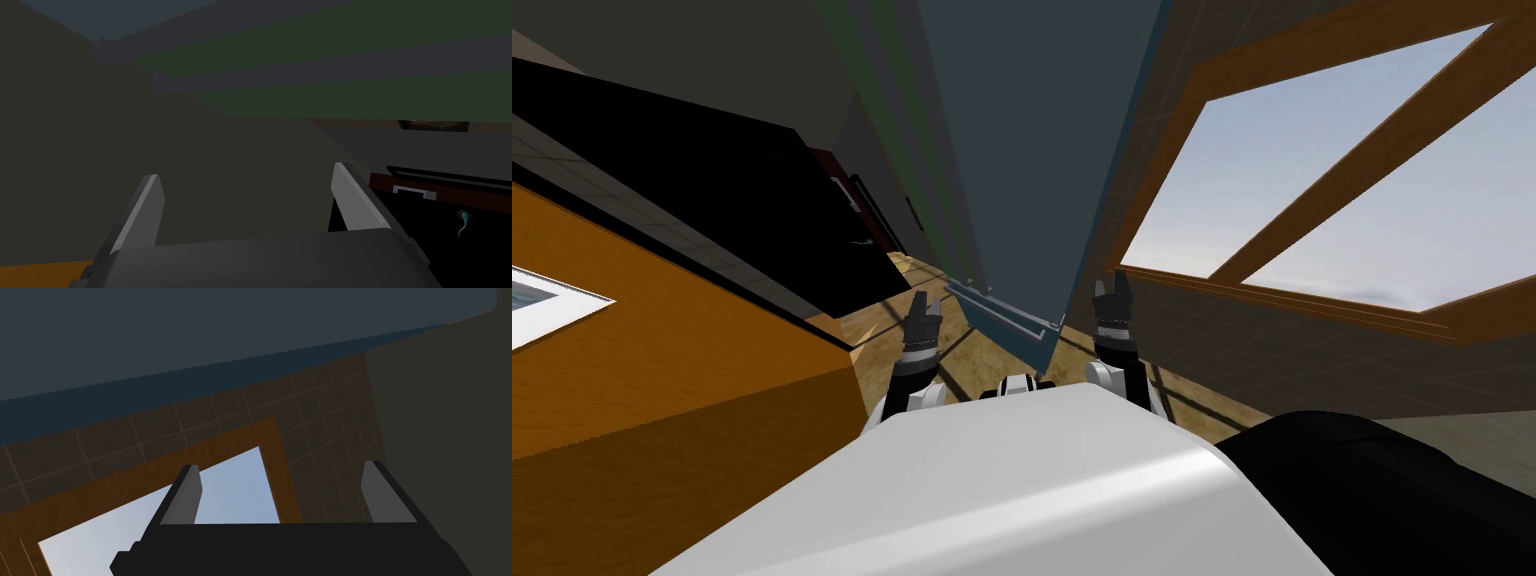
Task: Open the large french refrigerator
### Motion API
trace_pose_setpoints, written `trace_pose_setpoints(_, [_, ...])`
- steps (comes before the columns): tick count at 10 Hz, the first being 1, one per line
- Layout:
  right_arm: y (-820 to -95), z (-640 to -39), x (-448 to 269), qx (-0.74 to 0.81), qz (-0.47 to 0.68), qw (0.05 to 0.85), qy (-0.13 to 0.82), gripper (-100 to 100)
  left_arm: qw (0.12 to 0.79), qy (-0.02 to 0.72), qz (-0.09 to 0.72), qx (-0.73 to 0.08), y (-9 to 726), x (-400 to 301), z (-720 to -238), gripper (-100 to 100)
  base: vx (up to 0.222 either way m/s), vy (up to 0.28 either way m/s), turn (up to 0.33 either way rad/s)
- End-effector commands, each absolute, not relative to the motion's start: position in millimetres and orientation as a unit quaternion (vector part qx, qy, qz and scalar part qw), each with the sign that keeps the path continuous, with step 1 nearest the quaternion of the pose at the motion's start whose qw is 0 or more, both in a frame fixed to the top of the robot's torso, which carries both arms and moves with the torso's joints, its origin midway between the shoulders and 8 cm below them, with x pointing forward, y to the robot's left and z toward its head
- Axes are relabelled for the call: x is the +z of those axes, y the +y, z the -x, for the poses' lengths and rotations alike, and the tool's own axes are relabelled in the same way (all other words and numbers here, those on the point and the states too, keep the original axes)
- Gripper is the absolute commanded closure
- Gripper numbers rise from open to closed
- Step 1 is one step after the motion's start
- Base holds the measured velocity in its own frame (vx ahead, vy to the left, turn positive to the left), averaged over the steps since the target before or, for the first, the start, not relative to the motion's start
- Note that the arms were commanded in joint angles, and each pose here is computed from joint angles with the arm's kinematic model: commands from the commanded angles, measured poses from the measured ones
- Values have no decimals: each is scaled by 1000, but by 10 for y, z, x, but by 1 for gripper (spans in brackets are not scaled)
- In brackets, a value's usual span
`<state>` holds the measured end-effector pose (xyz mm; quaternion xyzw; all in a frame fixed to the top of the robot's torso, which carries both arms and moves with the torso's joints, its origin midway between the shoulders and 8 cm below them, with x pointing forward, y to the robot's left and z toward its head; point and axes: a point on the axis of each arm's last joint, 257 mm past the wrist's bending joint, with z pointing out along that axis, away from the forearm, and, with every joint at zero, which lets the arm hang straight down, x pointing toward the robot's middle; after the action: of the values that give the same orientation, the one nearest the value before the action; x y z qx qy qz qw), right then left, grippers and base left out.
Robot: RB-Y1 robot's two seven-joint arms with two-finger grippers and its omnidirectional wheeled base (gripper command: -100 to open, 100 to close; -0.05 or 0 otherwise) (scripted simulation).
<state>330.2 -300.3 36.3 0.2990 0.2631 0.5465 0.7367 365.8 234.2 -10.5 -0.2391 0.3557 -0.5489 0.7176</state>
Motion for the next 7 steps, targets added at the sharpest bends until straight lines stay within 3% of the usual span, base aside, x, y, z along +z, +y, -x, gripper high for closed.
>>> trace_pose_setpoints(1, [-3003,-3302,363,547,-299,737,263,0,706,382,236,-547,2311,-378,-3737,-100,5,-70,13])
trace_pose_setpoints(7, [-3003,-3302,363,546,-299,737,263,0,686,422,241,-542,2344,-917,-3858,-100,17,-64,11])
